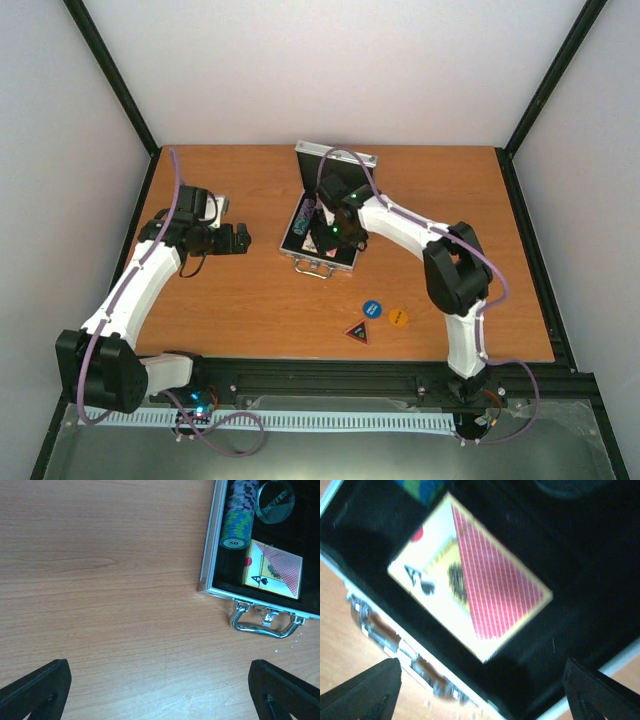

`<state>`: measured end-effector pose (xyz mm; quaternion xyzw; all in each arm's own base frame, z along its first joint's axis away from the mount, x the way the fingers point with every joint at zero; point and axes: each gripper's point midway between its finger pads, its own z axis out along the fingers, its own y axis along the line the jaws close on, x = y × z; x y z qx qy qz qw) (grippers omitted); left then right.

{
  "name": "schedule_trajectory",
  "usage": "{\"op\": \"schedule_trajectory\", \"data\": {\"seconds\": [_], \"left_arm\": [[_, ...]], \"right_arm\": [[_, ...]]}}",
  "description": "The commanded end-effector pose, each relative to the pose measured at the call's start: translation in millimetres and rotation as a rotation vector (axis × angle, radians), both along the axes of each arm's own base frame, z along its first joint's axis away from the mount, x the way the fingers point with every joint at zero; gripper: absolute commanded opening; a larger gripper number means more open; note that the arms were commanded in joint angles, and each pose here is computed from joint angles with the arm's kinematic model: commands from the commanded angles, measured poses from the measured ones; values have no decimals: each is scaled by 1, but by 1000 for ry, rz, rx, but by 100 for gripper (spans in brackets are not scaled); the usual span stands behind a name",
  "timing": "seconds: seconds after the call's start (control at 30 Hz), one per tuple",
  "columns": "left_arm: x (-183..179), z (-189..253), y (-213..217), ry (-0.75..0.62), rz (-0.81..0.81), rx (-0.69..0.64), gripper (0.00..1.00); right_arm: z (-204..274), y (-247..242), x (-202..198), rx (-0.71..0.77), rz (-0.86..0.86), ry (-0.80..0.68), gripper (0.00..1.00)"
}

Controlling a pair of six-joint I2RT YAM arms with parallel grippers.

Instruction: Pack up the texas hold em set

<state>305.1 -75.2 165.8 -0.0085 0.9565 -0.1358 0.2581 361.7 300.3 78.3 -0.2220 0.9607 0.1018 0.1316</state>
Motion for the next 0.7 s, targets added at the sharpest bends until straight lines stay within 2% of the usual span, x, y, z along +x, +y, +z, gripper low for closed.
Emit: {"op": "schedule_trajectory", "data": {"seconds": [0.0, 0.07, 0.3, 0.67], "left_arm": [[12, 14, -3, -43, -2, -19, 100], [14, 14, -4, -40, -5, -28, 100], [18, 11, -7, -36, -24, -32, 100], [18, 0, -13, -10, -18, -72, 100]], "right_arm": [[35, -29, -31, -60, -28, -39, 93], [44, -48, -42, -86, -73, -54, 100], [22, -90, -106, -139, -115, 71, 99], [3, -67, -183, -116, 8, 112, 98]]}}
